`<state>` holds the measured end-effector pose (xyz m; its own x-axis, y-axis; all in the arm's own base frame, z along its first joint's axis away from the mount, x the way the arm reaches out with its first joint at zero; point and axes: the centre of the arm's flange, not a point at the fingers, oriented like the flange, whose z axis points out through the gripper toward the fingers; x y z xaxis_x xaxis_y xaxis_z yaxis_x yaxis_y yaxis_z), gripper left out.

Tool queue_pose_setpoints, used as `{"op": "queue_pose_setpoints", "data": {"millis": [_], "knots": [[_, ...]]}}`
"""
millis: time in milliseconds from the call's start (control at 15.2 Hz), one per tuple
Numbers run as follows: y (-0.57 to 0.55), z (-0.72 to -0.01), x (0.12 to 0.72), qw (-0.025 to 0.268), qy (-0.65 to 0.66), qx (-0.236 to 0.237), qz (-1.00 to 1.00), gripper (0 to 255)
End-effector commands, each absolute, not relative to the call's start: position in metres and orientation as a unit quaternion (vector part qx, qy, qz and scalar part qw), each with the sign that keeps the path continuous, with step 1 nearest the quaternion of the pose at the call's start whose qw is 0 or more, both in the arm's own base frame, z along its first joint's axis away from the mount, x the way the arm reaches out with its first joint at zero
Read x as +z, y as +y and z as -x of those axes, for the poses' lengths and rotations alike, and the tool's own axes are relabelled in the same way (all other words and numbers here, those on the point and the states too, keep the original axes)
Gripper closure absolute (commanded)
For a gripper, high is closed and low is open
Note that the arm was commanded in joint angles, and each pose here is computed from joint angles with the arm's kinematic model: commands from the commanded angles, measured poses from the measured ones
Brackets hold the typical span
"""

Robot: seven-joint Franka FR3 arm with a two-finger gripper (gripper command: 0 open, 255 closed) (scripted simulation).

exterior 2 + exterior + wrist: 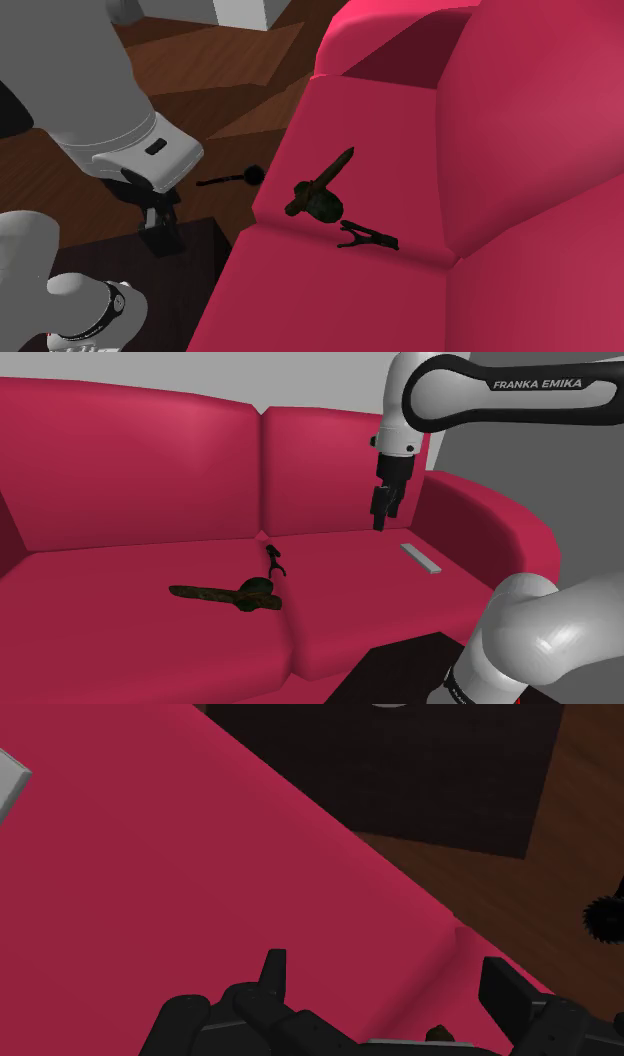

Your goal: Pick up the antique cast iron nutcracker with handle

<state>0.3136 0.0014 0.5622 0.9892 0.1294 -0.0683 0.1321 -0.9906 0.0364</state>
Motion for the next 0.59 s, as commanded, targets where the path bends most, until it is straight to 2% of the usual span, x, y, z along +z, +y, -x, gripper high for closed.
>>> {"op": "queue_pose_setpoints", "data": {"millis": [0, 528], "knots": [[0.001, -0.314, 0.562, 0.02, 0.066, -0.033, -0.997, 0], [0.018, -0.409, 0.512, 0.007, -0.004, -0.047, -0.999, 0]]}}
